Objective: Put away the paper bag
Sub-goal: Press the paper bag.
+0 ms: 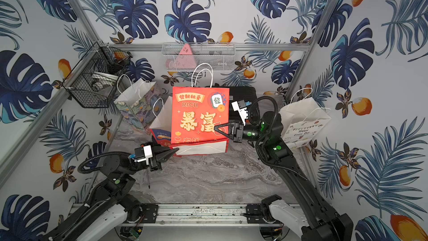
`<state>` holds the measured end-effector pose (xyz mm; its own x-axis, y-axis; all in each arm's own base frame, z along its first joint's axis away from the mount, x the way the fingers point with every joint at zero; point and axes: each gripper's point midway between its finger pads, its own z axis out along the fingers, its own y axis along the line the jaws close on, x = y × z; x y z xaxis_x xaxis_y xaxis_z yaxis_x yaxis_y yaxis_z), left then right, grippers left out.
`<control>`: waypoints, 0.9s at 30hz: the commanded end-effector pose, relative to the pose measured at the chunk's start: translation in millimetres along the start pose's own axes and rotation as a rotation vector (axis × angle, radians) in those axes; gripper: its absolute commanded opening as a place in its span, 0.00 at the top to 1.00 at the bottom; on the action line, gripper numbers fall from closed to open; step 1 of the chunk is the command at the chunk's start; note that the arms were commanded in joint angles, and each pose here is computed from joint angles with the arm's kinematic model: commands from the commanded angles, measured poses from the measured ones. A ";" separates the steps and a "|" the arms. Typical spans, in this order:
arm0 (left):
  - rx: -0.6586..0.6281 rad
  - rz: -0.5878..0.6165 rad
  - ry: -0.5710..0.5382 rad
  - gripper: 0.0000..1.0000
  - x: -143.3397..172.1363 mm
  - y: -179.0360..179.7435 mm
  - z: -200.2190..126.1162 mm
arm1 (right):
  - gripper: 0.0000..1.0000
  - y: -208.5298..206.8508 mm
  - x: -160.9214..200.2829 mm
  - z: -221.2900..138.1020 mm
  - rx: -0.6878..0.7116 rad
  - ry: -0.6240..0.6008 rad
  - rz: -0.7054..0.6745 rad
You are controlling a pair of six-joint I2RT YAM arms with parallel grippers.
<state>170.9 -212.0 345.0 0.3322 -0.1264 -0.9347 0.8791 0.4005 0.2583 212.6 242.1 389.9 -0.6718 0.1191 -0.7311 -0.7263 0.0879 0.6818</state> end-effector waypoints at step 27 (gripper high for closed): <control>0.032 -0.357 0.072 0.01 19.8 8.1 18.1 | 1.00 26.9 48.7 -14.2 -0.093 0.203 -0.242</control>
<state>205.2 -221.8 308.6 -0.0337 -0.1164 -0.9926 0.9070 0.4137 -0.0793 168.0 236.5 377.5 -0.4958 -0.0573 -0.8665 -0.8684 0.0389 0.4943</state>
